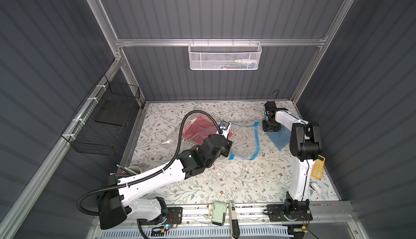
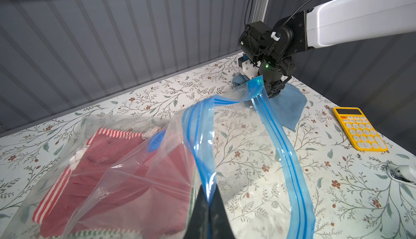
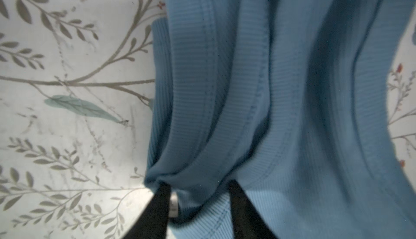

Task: Take the tank top out of the vacuum bag
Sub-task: Adjust the tank top at the center of the board.

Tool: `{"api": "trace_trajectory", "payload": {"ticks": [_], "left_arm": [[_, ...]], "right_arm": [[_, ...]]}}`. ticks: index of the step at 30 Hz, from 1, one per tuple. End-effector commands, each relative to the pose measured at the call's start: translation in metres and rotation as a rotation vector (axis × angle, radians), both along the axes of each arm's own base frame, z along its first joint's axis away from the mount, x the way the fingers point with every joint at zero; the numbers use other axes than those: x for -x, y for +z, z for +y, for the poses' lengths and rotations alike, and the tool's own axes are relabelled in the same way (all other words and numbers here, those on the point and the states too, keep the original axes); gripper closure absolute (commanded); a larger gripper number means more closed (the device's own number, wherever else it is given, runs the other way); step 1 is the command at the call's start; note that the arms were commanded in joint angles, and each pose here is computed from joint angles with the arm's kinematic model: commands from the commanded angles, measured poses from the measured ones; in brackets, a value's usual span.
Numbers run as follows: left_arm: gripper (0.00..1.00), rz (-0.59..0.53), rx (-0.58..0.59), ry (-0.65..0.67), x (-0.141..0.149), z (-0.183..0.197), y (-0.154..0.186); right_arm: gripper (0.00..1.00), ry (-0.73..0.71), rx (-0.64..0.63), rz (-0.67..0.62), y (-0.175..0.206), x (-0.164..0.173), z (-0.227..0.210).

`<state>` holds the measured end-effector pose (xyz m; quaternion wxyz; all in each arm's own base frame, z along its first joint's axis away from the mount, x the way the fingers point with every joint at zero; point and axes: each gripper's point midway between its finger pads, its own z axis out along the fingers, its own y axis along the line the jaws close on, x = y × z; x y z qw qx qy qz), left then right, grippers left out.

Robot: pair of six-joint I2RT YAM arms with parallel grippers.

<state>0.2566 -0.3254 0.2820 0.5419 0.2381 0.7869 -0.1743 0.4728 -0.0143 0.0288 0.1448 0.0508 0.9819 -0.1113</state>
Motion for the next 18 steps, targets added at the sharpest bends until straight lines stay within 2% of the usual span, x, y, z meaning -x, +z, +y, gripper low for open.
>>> {"api": "trace_trajectory", "payload": {"ticks": [1,4,9,18], "left_arm": [[1.0,-0.028,0.026,0.026,-0.003,0.008,0.016],[1.0,-0.024,0.029,0.028,-0.002,0.01,0.016],[1.0,-0.021,0.03,0.033,-0.001,0.014,0.017],[1.0,-0.011,0.031,0.03,-0.002,0.01,0.012]], "right_arm": [[0.79,0.006,0.013,0.05,-0.009,0.005,-0.005],[1.0,-0.005,-0.033,0.044,-0.011,0.001,-0.004],[1.0,-0.044,-0.142,-0.038,0.001,-0.004,-0.006],[1.0,-0.071,-0.414,-0.256,0.066,-0.013,-0.003]]}}
